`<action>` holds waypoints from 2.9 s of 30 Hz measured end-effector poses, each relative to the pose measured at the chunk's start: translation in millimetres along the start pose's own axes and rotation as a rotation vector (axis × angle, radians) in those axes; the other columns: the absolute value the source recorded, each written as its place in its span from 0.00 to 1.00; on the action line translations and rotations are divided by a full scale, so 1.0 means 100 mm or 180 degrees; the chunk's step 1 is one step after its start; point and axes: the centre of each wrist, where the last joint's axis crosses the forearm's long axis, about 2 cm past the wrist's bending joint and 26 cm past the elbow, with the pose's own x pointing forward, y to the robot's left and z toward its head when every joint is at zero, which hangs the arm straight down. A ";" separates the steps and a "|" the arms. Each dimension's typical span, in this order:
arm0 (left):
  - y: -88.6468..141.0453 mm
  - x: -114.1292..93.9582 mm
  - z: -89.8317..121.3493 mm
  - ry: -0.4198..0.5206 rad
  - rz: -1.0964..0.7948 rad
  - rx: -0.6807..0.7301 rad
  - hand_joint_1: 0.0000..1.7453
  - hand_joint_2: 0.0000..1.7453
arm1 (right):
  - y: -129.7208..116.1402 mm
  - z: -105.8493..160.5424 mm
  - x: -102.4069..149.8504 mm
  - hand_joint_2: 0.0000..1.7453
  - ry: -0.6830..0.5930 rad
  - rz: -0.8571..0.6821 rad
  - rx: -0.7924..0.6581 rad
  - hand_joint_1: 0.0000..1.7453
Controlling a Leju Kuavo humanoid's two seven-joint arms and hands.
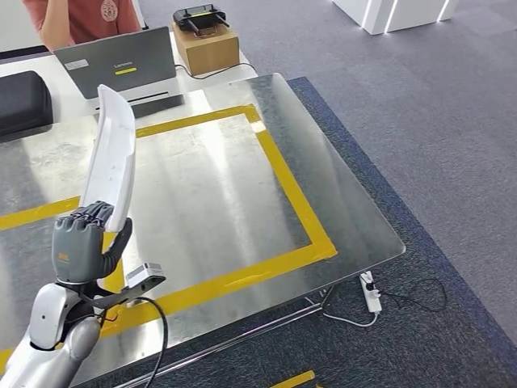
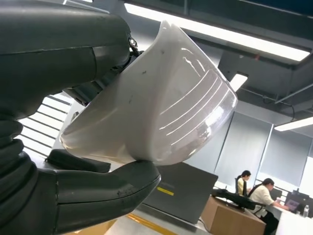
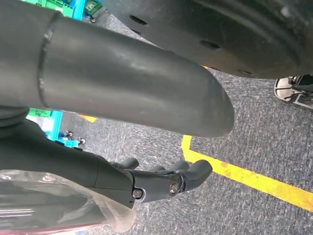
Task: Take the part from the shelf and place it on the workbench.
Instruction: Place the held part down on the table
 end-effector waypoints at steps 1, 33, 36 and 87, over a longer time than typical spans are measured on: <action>0.00 -0.01 0.00 0.0009 -0.0033 -0.0029 1.00 1.00 | 0.00 0.00 0.00 0.00 0.0000 -0.0001 0.0000 0.00; 0.29 -0.68 0.57 0.0631 -0.0965 -0.1272 1.00 1.00 | 0.02 0.00 -0.05 0.00 0.0153 -0.0262 -0.0009 0.00; 0.37 -0.73 0.63 0.0622 -0.0996 -0.1286 1.00 1.00 | 0.03 0.00 -0.04 0.00 0.0159 -0.0287 -0.0003 0.00; 0.88 -1.04 1.47 0.0805 -0.0567 -0.1897 1.00 1.00 | 0.06 0.01 -0.05 0.00 0.0183 -0.0201 -0.0012 0.00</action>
